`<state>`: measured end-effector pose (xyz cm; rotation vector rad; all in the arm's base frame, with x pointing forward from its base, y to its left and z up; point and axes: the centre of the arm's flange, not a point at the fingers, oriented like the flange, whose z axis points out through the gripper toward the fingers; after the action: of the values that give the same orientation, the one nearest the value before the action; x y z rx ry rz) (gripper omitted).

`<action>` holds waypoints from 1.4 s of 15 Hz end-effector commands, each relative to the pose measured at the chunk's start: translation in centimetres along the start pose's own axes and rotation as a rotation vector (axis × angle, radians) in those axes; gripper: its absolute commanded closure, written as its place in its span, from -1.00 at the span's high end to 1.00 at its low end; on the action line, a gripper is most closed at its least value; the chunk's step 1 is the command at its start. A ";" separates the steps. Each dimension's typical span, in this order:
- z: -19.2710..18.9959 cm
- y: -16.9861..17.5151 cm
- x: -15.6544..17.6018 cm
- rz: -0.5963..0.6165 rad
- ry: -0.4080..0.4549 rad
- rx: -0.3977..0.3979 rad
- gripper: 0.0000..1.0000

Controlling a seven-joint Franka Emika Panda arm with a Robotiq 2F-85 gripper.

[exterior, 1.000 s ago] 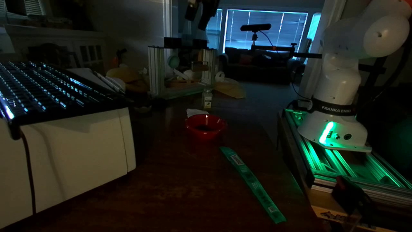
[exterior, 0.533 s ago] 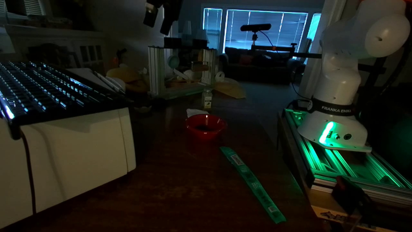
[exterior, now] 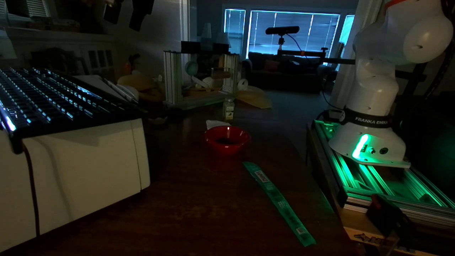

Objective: Press on the black object on the microwave

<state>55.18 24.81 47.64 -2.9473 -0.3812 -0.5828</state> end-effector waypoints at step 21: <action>5.6 -1.4 7.8 -0.239 0.051 0.058 0.17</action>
<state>62.17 28.49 46.36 -2.8960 -0.6476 -0.6567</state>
